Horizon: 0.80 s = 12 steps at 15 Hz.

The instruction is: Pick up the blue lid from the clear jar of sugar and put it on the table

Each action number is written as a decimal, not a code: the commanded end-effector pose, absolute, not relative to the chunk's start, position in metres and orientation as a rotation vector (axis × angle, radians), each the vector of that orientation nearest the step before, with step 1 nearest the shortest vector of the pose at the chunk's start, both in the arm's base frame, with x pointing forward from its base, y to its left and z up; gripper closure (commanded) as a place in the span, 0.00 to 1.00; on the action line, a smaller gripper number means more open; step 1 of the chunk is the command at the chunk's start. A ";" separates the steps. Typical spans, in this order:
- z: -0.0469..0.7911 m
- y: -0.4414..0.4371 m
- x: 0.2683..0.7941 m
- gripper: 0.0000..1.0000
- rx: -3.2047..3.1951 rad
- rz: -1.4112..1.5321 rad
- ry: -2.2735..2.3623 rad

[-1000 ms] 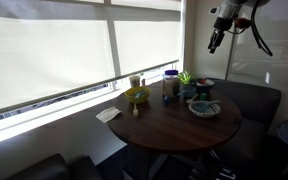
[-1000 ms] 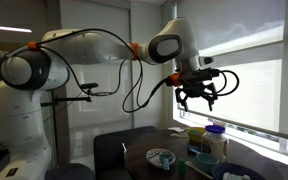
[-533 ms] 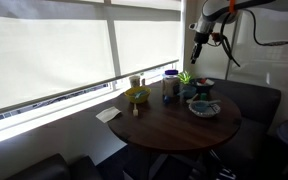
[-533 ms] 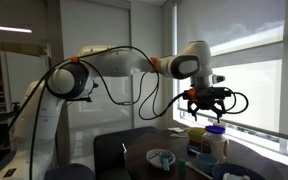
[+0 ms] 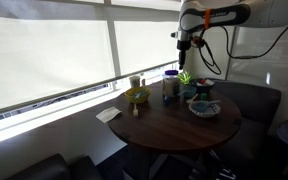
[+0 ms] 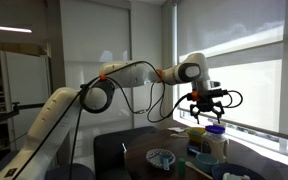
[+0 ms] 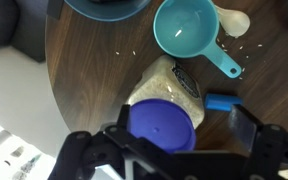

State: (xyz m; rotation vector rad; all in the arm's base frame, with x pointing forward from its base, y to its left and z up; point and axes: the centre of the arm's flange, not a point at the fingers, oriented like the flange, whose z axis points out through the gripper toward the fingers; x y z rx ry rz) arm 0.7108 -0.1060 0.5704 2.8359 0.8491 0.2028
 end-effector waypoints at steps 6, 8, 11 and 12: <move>0.603 -0.083 0.769 0.00 2.880 0.277 0.958; 0.611 -0.085 0.759 0.00 2.867 0.266 0.991; 0.584 -0.082 0.731 0.00 2.872 0.266 0.960; 0.583 -0.082 0.731 0.00 2.874 0.264 0.960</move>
